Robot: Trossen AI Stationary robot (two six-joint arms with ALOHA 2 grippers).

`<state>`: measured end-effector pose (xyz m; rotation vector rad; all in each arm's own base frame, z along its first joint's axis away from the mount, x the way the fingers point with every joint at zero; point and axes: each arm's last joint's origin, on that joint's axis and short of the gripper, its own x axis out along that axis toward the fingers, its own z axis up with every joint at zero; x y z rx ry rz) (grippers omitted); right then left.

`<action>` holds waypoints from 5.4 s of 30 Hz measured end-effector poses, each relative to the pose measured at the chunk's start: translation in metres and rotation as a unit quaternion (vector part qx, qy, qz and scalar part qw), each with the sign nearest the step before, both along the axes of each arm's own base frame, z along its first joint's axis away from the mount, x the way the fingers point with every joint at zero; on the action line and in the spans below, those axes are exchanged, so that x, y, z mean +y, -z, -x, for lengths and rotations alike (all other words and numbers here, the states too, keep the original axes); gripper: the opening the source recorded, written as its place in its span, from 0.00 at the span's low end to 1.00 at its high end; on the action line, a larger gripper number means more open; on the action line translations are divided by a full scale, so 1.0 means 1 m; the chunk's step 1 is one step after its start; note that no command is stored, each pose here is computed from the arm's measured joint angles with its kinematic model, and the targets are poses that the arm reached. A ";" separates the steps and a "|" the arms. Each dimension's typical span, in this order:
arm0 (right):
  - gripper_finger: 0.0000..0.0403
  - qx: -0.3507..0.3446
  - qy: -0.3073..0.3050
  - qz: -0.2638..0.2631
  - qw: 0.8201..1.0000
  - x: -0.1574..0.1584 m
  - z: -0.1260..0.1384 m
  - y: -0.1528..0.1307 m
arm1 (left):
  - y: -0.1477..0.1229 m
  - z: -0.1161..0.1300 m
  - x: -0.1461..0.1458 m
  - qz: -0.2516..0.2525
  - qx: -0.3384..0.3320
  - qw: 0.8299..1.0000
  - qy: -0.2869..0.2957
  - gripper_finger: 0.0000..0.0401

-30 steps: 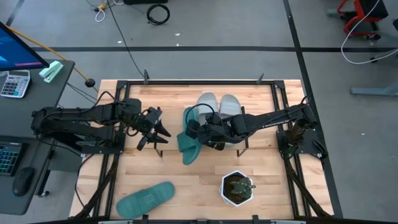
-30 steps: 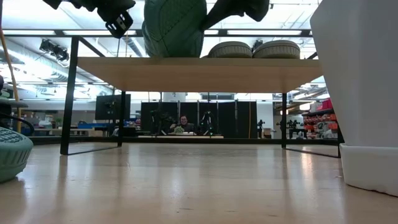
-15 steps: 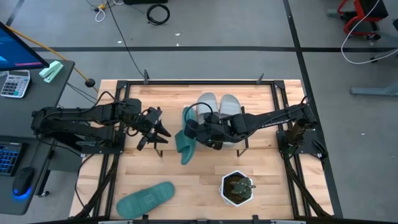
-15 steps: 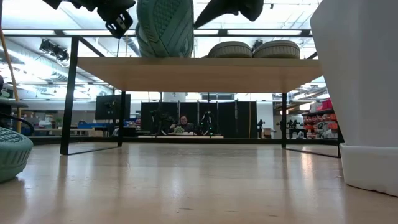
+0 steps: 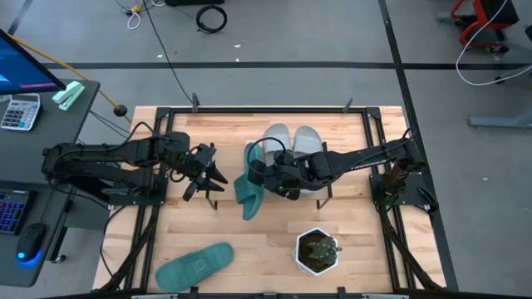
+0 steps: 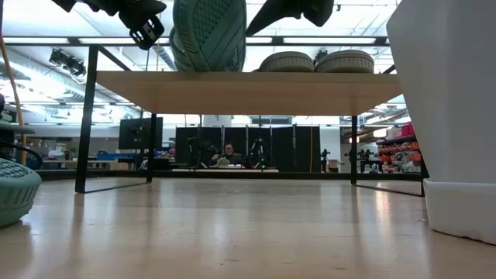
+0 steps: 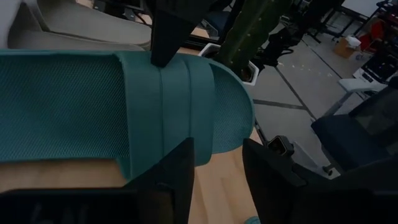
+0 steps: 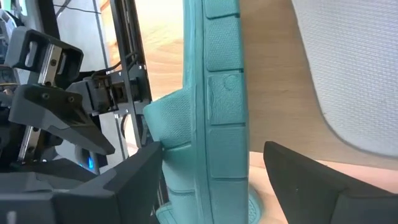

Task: Pick and place slides into the shelf
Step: Put the top green slide on the shelf

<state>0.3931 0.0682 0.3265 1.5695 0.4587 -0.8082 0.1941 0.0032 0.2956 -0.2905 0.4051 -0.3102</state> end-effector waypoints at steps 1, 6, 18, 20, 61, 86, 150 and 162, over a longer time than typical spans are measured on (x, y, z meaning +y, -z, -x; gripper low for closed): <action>0.69 -0.001 -0.002 0.001 1.000 0.000 0.001 -0.002 | 0.000 0.000 0.000 0.000 0.000 1.000 0.000 0.36; 0.69 0.004 -0.017 0.014 1.000 -0.002 0.009 -0.009 | 0.000 0.000 0.000 -0.002 0.000 1.000 0.001 0.36; 0.76 0.002 -0.027 0.015 1.000 -0.003 0.019 -0.021 | 0.001 0.000 0.000 -0.005 0.001 1.000 0.002 0.36; 0.75 0.010 -0.030 0.019 0.999 -0.004 0.024 -0.023 | 0.001 0.000 0.000 -0.004 0.001 1.000 0.002 0.36; 0.68 0.006 -0.158 0.135 0.978 0.001 0.035 -0.039 | 0.030 -0.059 -0.010 -0.105 -0.027 0.994 -0.028 0.56; 0.68 0.003 -0.174 0.165 0.971 0.014 0.037 -0.040 | 0.028 -0.063 -0.009 -0.071 -0.033 0.994 -0.078 0.52; 0.65 -0.010 -0.156 0.177 0.972 0.013 0.035 -0.042 | 0.008 -0.019 -0.008 -0.057 0.001 0.998 -0.015 0.02; 0.65 -0.020 -0.148 0.183 0.972 0.013 0.033 -0.043 | -0.011 -0.041 -0.006 -0.054 -0.017 0.997 0.048 0.02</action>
